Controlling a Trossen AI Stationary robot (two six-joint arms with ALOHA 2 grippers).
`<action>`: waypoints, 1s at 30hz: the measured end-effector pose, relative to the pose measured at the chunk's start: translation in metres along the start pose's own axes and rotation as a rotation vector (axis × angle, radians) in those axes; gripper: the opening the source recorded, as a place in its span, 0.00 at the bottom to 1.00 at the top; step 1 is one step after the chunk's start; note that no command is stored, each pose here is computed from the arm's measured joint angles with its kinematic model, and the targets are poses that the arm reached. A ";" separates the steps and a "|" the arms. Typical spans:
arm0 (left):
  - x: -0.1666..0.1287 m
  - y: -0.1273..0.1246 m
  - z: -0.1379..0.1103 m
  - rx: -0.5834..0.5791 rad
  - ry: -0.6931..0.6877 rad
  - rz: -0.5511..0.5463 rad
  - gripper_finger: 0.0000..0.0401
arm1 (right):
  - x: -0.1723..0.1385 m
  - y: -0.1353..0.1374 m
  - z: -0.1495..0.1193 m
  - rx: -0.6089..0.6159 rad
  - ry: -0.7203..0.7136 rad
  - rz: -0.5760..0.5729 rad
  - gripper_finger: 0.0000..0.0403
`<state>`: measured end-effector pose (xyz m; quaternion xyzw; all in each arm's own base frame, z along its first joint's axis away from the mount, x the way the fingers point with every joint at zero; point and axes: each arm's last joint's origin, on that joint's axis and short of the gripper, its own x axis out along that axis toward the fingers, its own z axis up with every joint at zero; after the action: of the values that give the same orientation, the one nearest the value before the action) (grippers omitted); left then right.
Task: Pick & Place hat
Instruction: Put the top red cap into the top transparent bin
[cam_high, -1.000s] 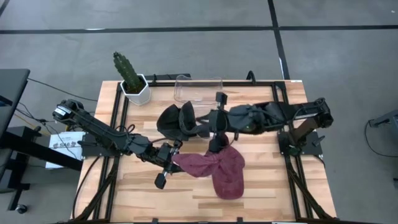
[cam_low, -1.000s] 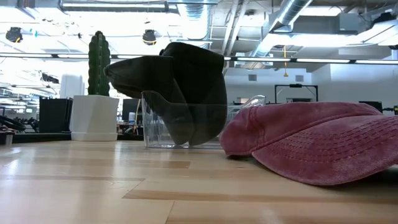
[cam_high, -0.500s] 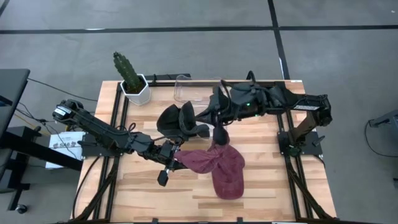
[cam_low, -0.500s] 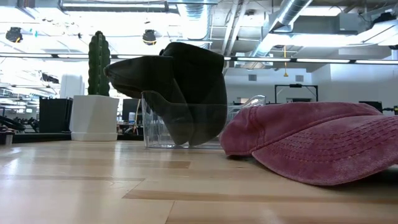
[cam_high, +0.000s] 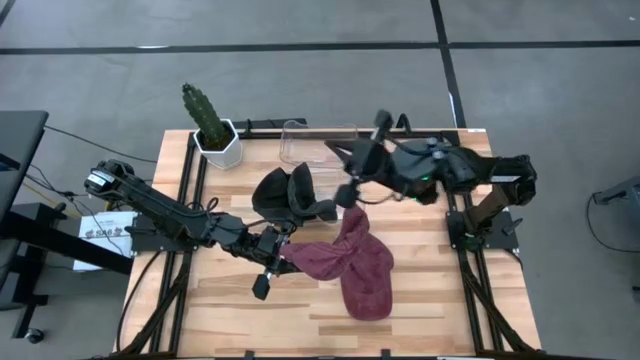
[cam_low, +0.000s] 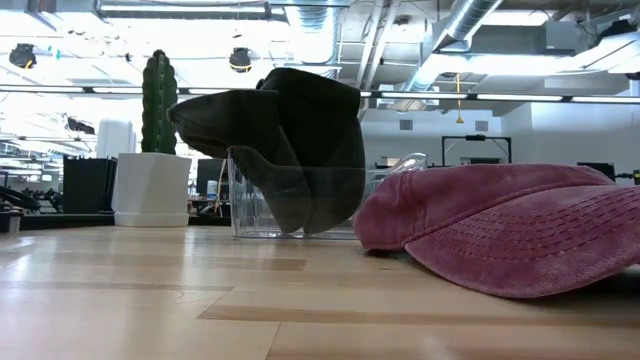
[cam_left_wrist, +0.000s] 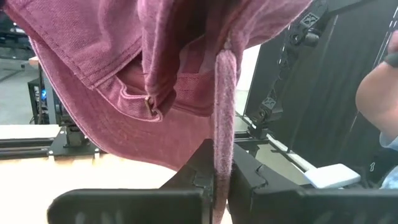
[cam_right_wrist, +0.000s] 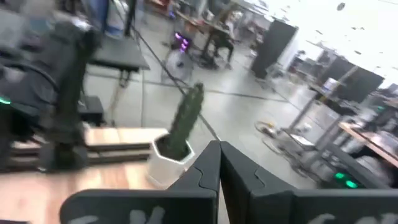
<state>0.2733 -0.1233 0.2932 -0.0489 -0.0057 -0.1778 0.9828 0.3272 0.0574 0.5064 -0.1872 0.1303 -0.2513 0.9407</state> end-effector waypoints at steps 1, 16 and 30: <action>0.000 0.000 0.001 0.004 -0.008 -0.001 0.04 | 0.003 0.002 -0.002 -0.013 0.015 -0.006 0.00; 0.000 0.002 0.008 0.021 -0.081 0.059 0.04 | 0.045 0.062 -0.040 -0.102 0.213 0.271 0.00; 0.000 0.028 0.000 0.012 0.015 0.168 0.04 | 0.029 0.036 -0.035 0.119 0.300 0.537 0.00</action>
<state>0.2833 -0.0976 0.2905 -0.0420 0.0045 -0.0951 0.9946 0.3556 0.0613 0.4558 -0.0516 0.2974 -0.0256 0.9530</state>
